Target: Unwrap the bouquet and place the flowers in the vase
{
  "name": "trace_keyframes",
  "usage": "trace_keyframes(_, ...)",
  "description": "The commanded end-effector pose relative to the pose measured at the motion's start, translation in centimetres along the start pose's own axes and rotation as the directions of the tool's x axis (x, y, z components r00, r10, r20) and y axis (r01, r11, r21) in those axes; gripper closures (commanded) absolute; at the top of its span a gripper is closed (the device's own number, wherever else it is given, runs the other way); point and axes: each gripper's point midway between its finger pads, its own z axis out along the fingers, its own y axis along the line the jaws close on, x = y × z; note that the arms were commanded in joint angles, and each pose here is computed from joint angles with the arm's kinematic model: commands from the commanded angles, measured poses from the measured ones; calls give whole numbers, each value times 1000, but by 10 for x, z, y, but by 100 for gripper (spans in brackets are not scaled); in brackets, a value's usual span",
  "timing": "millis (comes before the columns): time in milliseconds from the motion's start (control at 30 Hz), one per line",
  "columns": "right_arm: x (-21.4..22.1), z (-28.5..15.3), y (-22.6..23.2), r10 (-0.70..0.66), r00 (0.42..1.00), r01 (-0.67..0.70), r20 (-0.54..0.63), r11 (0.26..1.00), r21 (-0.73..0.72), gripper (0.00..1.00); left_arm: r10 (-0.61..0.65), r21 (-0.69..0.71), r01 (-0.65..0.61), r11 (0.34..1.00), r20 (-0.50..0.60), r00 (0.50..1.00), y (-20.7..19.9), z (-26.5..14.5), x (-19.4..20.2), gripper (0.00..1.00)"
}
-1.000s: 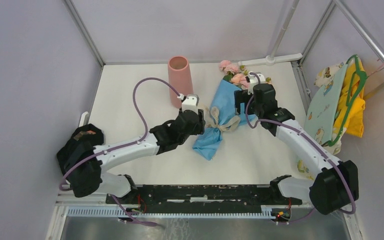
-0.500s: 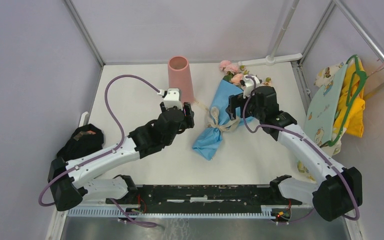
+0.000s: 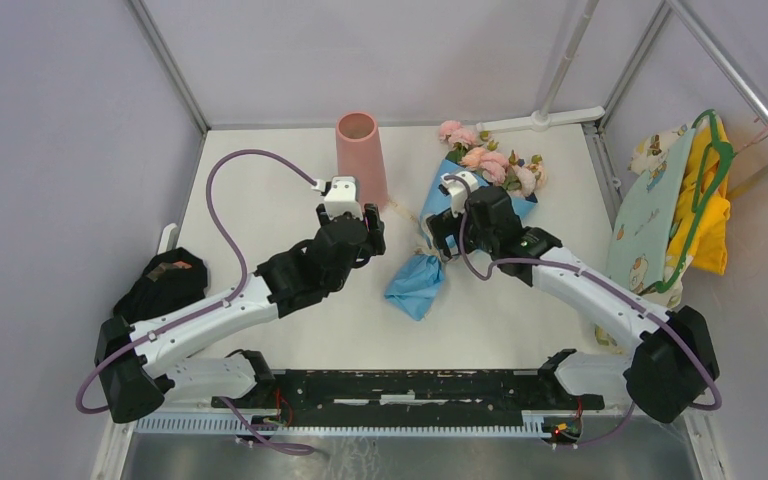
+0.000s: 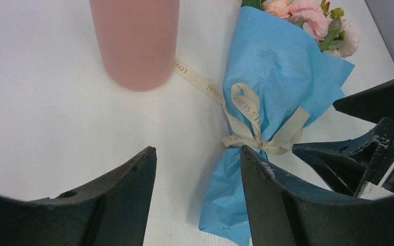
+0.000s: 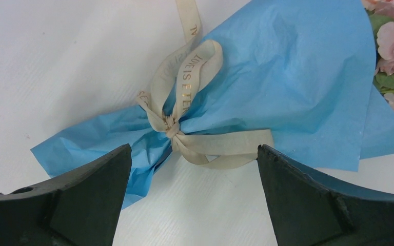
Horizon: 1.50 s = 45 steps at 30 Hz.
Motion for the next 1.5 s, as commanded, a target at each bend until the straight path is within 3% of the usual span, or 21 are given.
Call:
trace_keyframes(0, -16, 1, 4, -19, 999, 20, 40, 1000, -12, 2, -29, -16, 30, 999, 52, 998, 5, -5, -13, 32)
trace_keyframes(333, 11, 39, 25, -23, 999, 20, -46, 997, -75, 12, -27, -6, 28, 1000, 29, 999, 1, 4, 3, 31)
trace_keyframes(667, -14, 85, 5, -44, 996, 49, -82, 997, 63, 28, -36, 37, 37, 999, -27, 999, -6, 14, 34, 30)
trace_keyframes(867, -18, 91, 8, -44, 995, 48, -86, 997, 53, 34, -34, 41, 36, 999, -48, 998, -9, 19, 45, 30)
trace_keyframes(1100, -9, 77, 31, -65, 993, 61, -98, 997, -41, 49, -40, 2, 40, 999, -11, 999, 3, 11, 31, 30)
trace_keyframes(1267, 5, 61, 65, -141, 984, 128, -109, 984, -120, 48, -50, -53, 52, 997, 36, 998, 19, 0, 14, 29)
trace_keyframes(1467, 25, 63, 65, -176, 971, 164, -159, 983, -89, 48, -60, -69, 64, 996, 60, 996, 28, -8, 6, 28)
